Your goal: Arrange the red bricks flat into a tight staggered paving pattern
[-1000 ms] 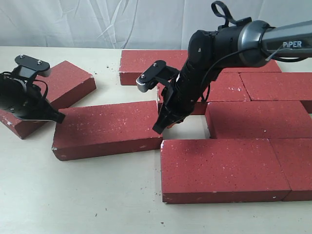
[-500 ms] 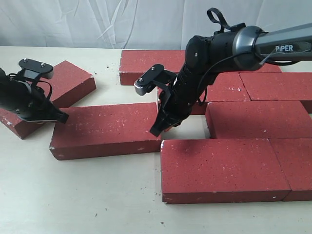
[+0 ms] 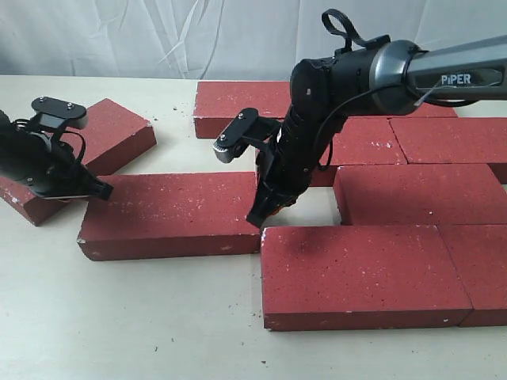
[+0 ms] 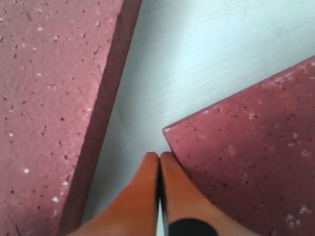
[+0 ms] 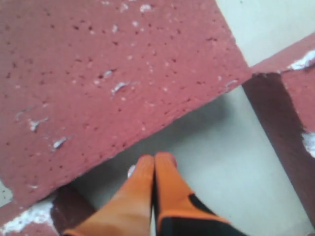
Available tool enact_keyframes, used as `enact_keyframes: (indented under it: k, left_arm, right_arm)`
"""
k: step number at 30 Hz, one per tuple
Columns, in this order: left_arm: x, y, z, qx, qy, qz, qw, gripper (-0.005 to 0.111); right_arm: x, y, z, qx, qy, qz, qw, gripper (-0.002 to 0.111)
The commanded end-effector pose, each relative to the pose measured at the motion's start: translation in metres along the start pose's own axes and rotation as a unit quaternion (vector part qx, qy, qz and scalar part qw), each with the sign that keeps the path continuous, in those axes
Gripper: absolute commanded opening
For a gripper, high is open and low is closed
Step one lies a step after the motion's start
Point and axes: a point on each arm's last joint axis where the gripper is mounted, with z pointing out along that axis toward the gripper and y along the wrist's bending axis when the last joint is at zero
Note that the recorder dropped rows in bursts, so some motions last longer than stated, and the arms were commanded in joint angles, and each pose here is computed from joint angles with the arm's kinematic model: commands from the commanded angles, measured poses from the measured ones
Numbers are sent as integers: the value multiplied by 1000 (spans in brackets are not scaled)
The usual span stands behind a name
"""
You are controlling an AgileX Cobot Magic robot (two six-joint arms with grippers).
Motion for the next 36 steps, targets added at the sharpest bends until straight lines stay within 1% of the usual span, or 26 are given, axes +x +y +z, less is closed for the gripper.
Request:
enact_keyframes:
  k: [1, 3, 7, 9, 10, 11, 12, 13, 14, 18, 22, 24, 32, 36]
  left_arm:
    - [-1, -1, 0, 4, -1, -7, 1000, 0]
    - [-1, -1, 0, 4, -1, -7, 1000, 0]
    - [1, 0, 0, 2, 12, 20, 1000, 0]
    - [4, -2, 0, 13, 25, 25, 999, 0]
    - [6, -3, 0, 20, 38, 36, 998, 0]
    - [9, -5, 0, 32, 51, 41, 997, 0]
    - [9, -6, 0, 35, 54, 41, 997, 0]
    - [9, -6, 0, 36, 51, 34, 997, 0]
    - [8, -6, 0, 35, 47, 28, 998, 0]
    - [5, -3, 0, 21, 33, 27, 999, 0]
    - [0, 0, 0, 2, 2, 0, 1000, 0]
    - [-1, 0, 0, 1, 0, -1, 1000, 0]
    - [-1, 0, 0, -1, -1, 0, 1000, 0]
    - [-1, 0, 0, -1, -1, 0, 1000, 0]
  right_arm:
    - [-1, -5, -6, 29, 1, 3, 1000, -1]
    - [0, -3, -12, 24, 8, 3, 1000, -1]
    - [7, 7, -59, 17, 10, 14, 1000, -1]
    - [10, 12, -65, 7, -3, 26, 1000, -1]
    - [10, 16, -67, -10, -7, 28, 1000, -1]
    - [6, 26, -68, -47, -19, 18, 999, -1]
    - [2, 34, -68, -82, -35, -2, 996, -1]
    - [-3, 48, -65, -121, -48, -53, 990, -1]
    - [-5, 54, -59, -132, -46, -67, 988, -1]
    - [-10, 67, -31, -119, -12, -109, 987, -1]
    - [-15, 76, -15, -115, 7, -138, 984, -1]
    - [-18, 76, -9, -109, 11, -147, 983, -1]
    - [-22, 65, 2, -53, 9, -142, 988, -1]
    - [-23, 64, 2, -49, 6, -140, 989, -1]
